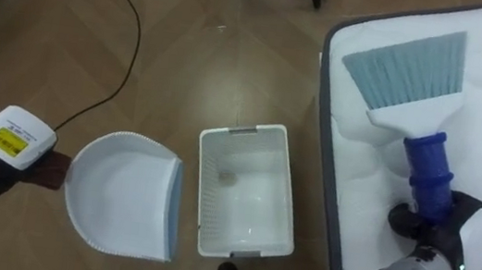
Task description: Clean bed
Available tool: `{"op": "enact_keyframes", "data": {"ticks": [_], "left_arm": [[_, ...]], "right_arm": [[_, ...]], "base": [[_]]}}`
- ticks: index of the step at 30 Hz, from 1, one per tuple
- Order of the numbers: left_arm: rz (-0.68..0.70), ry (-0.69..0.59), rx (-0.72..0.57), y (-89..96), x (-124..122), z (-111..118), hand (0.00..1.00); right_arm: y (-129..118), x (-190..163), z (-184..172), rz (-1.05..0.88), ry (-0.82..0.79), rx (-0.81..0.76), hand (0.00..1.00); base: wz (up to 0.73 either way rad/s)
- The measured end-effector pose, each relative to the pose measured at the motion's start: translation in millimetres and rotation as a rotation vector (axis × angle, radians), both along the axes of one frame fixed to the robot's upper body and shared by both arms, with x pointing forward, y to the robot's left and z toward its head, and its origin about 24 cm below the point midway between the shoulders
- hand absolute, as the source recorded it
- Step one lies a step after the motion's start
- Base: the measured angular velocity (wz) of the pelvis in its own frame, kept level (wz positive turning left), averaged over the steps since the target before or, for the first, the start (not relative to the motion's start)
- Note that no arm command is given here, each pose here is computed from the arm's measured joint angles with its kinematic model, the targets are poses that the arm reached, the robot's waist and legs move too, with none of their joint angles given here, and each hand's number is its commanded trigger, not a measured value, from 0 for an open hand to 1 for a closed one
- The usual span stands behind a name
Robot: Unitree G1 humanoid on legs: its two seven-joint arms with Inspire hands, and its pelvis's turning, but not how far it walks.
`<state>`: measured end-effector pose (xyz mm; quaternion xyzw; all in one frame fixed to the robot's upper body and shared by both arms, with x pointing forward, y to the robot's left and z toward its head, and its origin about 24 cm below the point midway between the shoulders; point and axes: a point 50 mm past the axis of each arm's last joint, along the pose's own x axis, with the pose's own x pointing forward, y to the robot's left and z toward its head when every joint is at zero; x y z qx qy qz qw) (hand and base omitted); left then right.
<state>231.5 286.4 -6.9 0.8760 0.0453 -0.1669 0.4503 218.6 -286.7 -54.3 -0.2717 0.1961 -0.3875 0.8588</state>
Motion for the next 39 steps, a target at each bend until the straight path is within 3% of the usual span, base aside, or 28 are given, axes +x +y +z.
{"op": "enact_keyframes", "data": {"ticks": [17, 29, 35, 39], "left_arm": [[-0.038, -0.123, -0.058, 0.3, 7.0, 15.1, 1.0], [-0.062, -0.273, -0.265, -16.6, 6.4, 29.0, 1.0], [-0.005, -0.372, -0.357, -15.6, -8.6, 35.3, 1.0], [0.072, -0.362, -0.438, -16.5, -31.0, 23.9, 1.0]], "right_arm": [[-10.9, -23.6, -9.6, -0.026, 0.047, -0.004, 0.0], [-24.6, -66.7, -21.1, -0.066, 0.096, 0.067, 0.0], [-25.8, -76.2, -18.9, -0.039, 0.083, 0.109, 0.0], [-22.1, -73.7, -18.6, -0.001, 0.083, 0.129, 0.0]], "base": [[0.0], [-0.16], [-0.62], [-1.15]]}}
